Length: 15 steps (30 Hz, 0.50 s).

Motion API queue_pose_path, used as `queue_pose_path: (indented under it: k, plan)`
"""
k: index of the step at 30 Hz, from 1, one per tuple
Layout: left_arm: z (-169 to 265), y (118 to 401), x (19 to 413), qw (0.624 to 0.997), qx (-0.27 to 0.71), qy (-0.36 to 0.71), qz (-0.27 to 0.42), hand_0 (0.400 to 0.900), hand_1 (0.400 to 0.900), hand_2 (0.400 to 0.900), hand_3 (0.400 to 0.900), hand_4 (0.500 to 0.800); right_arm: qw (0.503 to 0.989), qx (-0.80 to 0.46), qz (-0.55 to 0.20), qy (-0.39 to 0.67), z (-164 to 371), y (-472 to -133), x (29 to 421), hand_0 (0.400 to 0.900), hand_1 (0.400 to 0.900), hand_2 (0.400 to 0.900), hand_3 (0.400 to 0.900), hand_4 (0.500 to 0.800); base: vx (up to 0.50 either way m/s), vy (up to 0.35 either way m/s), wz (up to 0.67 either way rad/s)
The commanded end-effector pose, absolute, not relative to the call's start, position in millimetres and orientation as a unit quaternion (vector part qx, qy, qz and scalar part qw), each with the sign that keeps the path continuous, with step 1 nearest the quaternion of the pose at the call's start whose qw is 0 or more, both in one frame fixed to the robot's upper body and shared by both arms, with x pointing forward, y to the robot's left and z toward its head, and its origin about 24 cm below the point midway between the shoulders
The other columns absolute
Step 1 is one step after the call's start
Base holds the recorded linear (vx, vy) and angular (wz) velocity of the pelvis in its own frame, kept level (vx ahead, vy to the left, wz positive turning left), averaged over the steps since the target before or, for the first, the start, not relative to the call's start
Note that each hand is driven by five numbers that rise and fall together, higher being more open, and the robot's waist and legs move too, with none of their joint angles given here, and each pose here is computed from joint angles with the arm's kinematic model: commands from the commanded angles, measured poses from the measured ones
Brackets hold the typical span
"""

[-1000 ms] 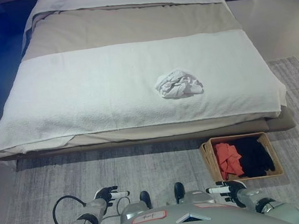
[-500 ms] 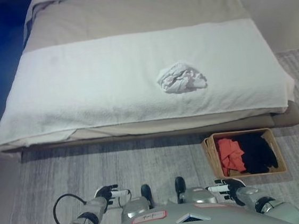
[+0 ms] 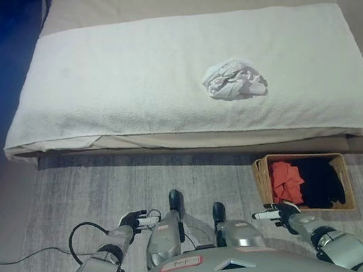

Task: Put the clothes on the bed into the basket.

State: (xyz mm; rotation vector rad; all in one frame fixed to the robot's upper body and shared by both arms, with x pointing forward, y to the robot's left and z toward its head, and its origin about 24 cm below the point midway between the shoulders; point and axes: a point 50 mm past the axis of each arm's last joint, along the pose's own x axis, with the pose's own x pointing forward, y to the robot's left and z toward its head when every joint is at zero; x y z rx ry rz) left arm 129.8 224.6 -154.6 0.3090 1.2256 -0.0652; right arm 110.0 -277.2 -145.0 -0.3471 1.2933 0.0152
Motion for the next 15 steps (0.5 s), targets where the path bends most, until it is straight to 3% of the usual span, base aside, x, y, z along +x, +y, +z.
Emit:
queue_pose_path:
  k: [1, 9, 15]
  plan:
    - [-155, 241, 115, 0.793, 0.160, 0.588, -0.016, 0.900, 0.900, 0.900, 0.900, 0.800, 0.774, -0.172, 0.004, 0.609, -144, -288, 100, 0.900, 0.900, 0.900, 0.900, 0.800, 0.282, 0.182, -0.34]
    - [-145, 257, 134, 0.803, 0.189, 0.565, -0.008, 0.900, 0.900, 0.900, 0.900, 0.800, 0.771, -0.154, 0.029, 0.618, -151, -271, 97, 0.900, 0.900, 0.900, 0.900, 0.800, 0.273, 0.265, -0.30]
    - [-139, 267, 140, 0.806, 0.198, 0.557, 0.004, 0.900, 0.900, 0.900, 0.900, 0.800, 0.779, -0.150, 0.041, 0.608, -151, -262, 106, 0.900, 0.900, 0.900, 0.900, 0.800, 0.193, 0.282, -0.06]
